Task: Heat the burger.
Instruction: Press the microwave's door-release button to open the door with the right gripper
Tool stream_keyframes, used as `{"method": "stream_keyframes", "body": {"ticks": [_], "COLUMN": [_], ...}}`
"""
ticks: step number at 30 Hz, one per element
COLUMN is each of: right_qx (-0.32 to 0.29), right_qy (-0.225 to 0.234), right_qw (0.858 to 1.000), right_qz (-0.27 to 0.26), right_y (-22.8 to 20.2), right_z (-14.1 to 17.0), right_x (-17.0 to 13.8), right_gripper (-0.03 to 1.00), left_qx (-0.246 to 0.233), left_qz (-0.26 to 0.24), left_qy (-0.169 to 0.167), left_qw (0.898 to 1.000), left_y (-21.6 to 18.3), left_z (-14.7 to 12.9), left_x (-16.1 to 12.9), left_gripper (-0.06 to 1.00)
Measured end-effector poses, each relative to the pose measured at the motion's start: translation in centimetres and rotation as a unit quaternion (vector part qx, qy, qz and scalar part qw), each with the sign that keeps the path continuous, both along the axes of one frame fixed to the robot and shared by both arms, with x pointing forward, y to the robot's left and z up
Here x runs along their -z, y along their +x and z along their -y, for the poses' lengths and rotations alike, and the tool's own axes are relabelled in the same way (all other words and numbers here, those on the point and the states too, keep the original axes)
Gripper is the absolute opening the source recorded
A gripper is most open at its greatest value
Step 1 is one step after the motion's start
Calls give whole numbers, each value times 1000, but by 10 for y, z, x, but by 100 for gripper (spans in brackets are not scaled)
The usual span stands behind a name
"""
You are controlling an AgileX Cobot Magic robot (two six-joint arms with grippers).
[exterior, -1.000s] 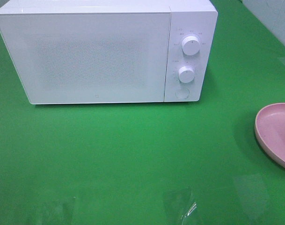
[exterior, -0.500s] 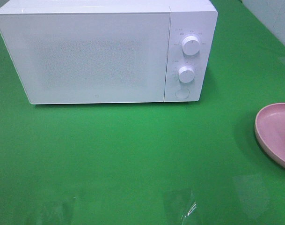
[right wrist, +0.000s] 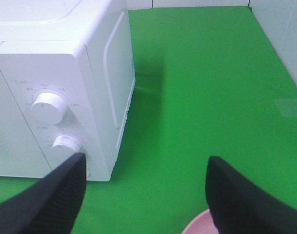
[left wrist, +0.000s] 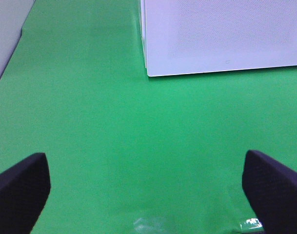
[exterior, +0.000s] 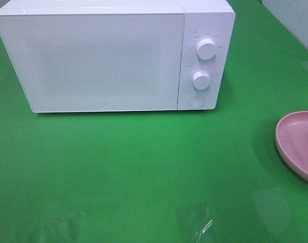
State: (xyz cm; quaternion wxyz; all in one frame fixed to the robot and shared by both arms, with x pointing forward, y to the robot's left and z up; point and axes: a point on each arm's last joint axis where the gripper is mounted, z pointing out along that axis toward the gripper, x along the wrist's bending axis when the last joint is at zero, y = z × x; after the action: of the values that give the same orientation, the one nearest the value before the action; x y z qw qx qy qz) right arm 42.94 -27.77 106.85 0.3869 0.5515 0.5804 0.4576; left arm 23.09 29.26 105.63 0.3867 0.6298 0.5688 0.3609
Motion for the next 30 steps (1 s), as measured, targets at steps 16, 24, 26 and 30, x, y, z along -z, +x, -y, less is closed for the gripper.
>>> {"method": "stream_keyframes", "body": {"ticks": [16, 24, 26, 30], "right_qx": [10, 43, 49, 64], "right_qy": [3, -34, -37, -37], "right_qw": [997, 993, 992, 990], "right_qz": [79, 106, 110, 117], "right_y": [33, 30, 29, 26], "right_z": [-11, -36, -39, -51], "right_x": [48, 68, 69, 73], "right_gripper": [66, 66, 66, 66], "left_qx": [0, 0, 0, 0], "left_qz": [0, 0, 0, 0], "left_qy": [0, 0, 0, 0], "left_qw": [1000, 1000, 1000, 1000], "left_y": [0, 0, 0, 0], "left_z": [0, 0, 0, 0], "left_x": [0, 0, 0, 0], "left_gripper": [100, 100, 100, 100]}}
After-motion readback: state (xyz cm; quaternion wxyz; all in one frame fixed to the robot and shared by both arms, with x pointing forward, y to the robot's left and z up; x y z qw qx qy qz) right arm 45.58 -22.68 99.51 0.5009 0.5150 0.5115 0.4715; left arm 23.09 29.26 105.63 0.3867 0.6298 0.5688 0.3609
